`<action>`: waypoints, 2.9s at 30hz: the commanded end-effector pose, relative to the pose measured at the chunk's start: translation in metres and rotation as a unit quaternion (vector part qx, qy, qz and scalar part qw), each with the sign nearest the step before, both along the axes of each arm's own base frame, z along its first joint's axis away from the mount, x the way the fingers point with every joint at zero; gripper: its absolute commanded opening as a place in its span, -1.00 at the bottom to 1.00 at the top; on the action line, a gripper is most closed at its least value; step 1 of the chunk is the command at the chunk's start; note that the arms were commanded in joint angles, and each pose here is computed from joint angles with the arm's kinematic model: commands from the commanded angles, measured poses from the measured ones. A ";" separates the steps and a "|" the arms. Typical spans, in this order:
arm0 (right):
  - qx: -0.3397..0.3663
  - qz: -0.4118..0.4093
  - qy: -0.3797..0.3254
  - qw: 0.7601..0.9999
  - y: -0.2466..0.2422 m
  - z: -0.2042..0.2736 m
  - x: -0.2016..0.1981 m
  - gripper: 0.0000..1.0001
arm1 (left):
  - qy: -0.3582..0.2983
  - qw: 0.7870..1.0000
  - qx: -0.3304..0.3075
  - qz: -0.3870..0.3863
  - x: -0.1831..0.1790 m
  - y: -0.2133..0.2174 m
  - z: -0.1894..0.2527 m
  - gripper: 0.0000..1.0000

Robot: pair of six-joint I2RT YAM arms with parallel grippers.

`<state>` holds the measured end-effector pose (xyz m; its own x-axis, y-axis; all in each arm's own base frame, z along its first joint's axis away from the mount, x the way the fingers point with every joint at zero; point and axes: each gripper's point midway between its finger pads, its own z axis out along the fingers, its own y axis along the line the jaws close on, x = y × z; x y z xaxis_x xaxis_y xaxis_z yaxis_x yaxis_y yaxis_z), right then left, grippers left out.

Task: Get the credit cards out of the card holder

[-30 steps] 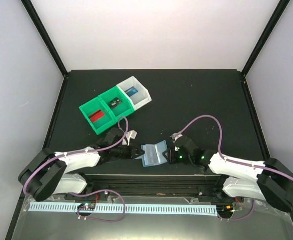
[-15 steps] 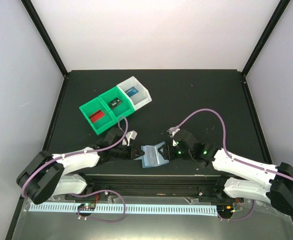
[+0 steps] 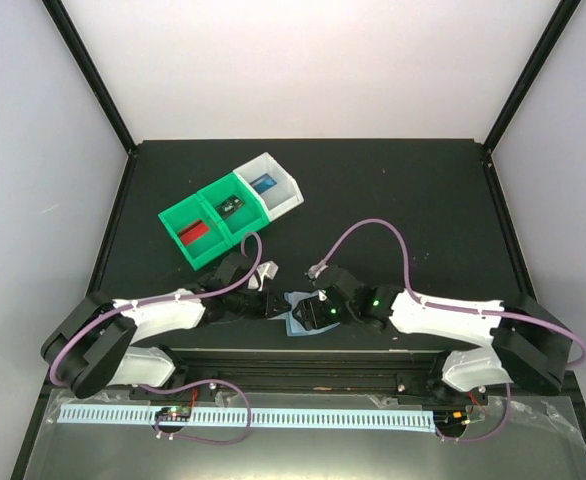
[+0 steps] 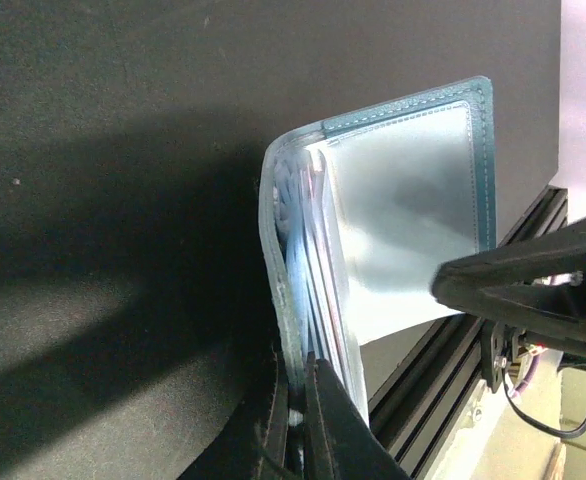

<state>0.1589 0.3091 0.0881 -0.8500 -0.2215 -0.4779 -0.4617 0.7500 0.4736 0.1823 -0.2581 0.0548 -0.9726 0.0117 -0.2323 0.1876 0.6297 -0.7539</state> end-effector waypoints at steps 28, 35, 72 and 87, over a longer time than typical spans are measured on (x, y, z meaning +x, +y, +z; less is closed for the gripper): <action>-0.093 -0.045 -0.023 0.994 -0.024 -0.051 0.016 -0.03 | -0.014 1.000 0.009 -0.021 0.001 -0.006 0.007 -0.97; -0.148 -0.081 -0.050 0.984 -0.054 -0.048 0.024 -0.06 | -0.015 1.000 0.014 -0.023 0.001 -0.005 0.006 -0.97; -0.112 -0.076 -0.049 0.990 -0.044 -0.034 0.026 -0.24 | -0.013 0.999 0.029 -0.024 0.002 -0.006 -0.002 -0.97; -0.137 -0.110 -0.048 0.983 -0.065 -0.046 0.033 -0.05 | -0.013 0.999 0.043 -0.021 0.000 0.000 -0.009 -0.97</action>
